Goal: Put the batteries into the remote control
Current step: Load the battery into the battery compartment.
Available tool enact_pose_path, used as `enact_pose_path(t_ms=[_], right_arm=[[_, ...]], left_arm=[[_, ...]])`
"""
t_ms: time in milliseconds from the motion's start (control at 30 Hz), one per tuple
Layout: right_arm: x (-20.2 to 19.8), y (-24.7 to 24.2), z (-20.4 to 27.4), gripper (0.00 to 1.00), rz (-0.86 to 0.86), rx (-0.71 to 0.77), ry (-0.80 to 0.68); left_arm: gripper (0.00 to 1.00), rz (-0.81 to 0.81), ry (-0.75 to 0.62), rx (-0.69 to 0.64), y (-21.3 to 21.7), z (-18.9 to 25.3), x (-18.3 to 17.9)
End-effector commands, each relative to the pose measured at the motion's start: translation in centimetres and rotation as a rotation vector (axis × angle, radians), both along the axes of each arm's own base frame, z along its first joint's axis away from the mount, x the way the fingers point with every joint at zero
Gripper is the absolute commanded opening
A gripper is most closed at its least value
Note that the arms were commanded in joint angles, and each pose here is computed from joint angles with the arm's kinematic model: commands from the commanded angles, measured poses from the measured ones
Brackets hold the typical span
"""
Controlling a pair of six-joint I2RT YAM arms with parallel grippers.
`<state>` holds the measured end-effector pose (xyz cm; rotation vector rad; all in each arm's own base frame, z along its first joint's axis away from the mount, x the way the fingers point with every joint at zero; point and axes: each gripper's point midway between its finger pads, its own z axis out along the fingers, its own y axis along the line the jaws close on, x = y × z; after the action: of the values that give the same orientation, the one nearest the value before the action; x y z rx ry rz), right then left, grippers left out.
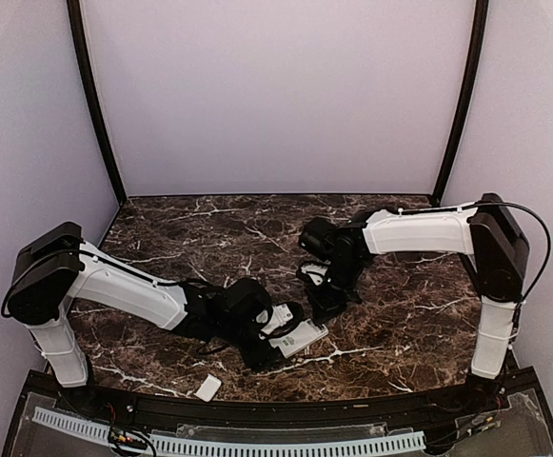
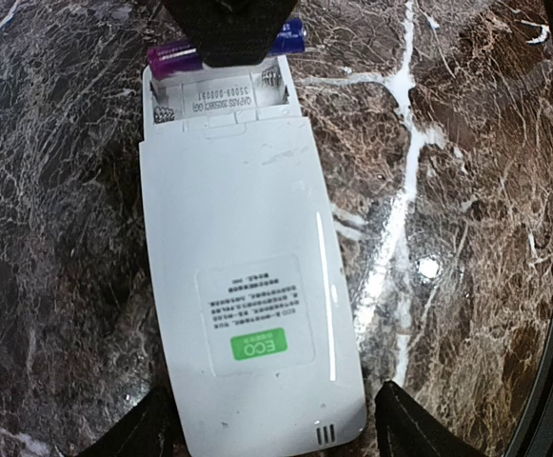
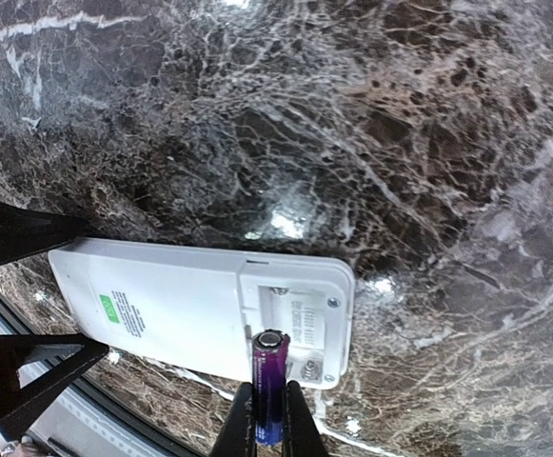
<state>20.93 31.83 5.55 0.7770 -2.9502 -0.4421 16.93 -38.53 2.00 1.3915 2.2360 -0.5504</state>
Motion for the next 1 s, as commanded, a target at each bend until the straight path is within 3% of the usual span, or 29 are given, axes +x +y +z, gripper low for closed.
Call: enact_pose_path(t_ms=[0, 433, 967], right_arm=[[-0.9, 0.6, -0.4, 0.0, 0.058, 0.013, 0.069], [-1.0, -0.5, -2.3, 0.0, 0.036, -0.081, 0.088], [0.2, 0.8, -3.2, 0.0, 0.038, -0.086, 0.084]], left_arm=[[0.72, 0.011, 0.094, 0.191, 4.2, -4.5, -2.0], [0.72, 0.007, 0.096, 0.189, 4.1, -4.5, -2.0], [0.72, -0.004, 0.091, 0.194, 4.1, -4.6, -2.0]])
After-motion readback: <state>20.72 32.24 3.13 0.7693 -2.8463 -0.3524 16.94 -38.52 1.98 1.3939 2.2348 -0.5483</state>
